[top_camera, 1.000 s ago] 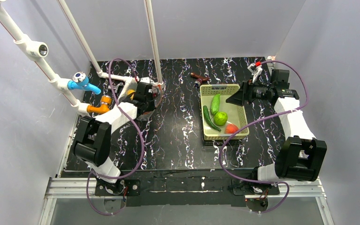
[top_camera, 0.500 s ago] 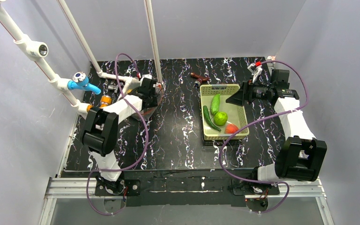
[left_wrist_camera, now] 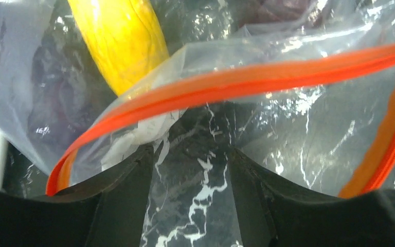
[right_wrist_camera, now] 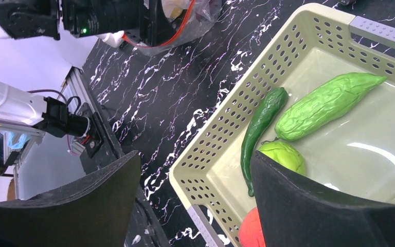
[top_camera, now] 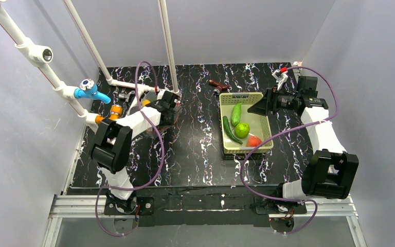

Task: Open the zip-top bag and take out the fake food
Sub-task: Pick up the fake vegetable from the zipper food storage bag.

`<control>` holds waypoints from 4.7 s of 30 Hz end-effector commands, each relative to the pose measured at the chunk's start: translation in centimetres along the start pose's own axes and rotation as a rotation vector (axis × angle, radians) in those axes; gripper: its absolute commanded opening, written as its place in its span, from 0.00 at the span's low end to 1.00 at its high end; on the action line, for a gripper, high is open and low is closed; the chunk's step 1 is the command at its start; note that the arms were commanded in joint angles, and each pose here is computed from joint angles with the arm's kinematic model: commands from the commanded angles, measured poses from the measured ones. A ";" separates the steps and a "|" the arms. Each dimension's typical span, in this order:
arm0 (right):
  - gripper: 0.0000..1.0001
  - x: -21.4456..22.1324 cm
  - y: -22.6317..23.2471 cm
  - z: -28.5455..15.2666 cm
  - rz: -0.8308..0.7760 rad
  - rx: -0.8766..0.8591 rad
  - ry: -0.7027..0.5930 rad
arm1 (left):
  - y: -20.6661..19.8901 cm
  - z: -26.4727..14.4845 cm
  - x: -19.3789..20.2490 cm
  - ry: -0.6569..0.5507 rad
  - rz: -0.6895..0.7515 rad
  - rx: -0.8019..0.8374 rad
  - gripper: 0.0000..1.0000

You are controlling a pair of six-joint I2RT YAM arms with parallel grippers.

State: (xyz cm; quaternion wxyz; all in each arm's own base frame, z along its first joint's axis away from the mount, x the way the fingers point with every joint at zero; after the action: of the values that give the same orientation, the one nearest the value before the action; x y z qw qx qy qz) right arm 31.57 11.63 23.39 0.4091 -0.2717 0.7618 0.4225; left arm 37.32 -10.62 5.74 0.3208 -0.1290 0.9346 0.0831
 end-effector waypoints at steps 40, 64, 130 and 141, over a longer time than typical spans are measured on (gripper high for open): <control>0.84 -0.9 0.4 1.2 -0.093 -0.061 0.001 | -3.6 3.4 -5.1 -0.293 -0.209 0.102 0.60; 0.84 -0.7 -0.1 1.3 -0.105 -0.049 0.010 | -2.8 7.4 -10.9 -0.335 -0.321 0.047 0.67; 0.84 -2.2 2.6 0.2 -0.166 -0.098 -0.040 | -1.0 -3.6 -1.7 -0.101 0.236 0.250 0.04; 0.84 -2.1 2.6 0.2 -0.166 -0.097 -0.040 | -5.1 -5.2 1.4 -0.004 0.636 0.631 0.01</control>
State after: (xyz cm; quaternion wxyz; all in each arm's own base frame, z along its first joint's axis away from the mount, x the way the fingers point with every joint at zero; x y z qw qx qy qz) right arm 30.88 13.13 24.15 0.4174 -0.3225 0.7301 0.4345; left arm 35.63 -15.57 8.17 0.3183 0.1642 0.9304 -0.0773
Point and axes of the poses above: each gripper's point midway between its finger pads, its own z axis out along the fingers, its own y axis along the line the jaws close on, x = y × z, the point moved 1 cm from there along -z, back along the fingers, and after that the axes turned 11 degrees about -z, right-handed, at the moved point
